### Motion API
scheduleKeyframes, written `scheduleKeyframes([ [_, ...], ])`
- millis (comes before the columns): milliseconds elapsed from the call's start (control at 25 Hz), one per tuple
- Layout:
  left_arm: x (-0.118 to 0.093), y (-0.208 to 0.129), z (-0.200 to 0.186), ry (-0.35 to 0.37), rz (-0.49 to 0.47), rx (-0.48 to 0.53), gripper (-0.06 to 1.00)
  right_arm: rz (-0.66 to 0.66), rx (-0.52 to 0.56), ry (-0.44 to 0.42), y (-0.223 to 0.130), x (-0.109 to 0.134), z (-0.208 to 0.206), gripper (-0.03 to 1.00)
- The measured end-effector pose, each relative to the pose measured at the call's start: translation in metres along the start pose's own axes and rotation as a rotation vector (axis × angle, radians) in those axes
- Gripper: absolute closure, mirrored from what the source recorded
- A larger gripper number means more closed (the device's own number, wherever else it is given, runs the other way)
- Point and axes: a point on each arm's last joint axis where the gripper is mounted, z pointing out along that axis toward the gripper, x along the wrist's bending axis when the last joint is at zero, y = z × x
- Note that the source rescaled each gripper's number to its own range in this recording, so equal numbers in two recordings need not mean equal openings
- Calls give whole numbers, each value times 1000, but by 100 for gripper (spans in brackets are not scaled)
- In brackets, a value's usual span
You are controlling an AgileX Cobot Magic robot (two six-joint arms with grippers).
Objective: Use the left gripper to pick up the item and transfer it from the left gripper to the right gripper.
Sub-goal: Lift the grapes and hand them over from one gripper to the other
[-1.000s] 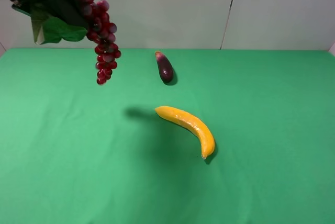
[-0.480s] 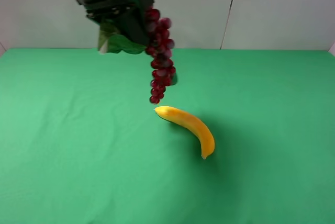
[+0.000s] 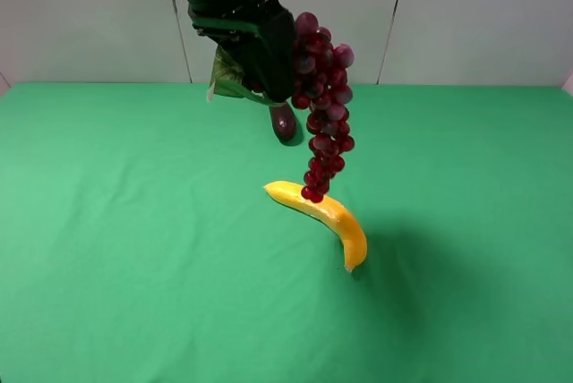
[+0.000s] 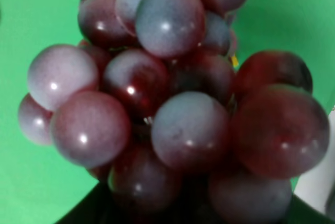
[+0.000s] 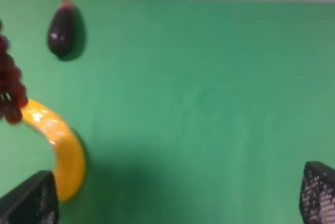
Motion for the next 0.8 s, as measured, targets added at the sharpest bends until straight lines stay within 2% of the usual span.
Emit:
scheduleKeyframes([
  [320, 2, -1, 0, 17, 118, 10, 94, -84, 26, 138, 23, 1, 31, -3],
  [800, 2, -1, 0, 18, 124, 10, 94, -217, 58, 290, 43, 13, 92, -3],
])
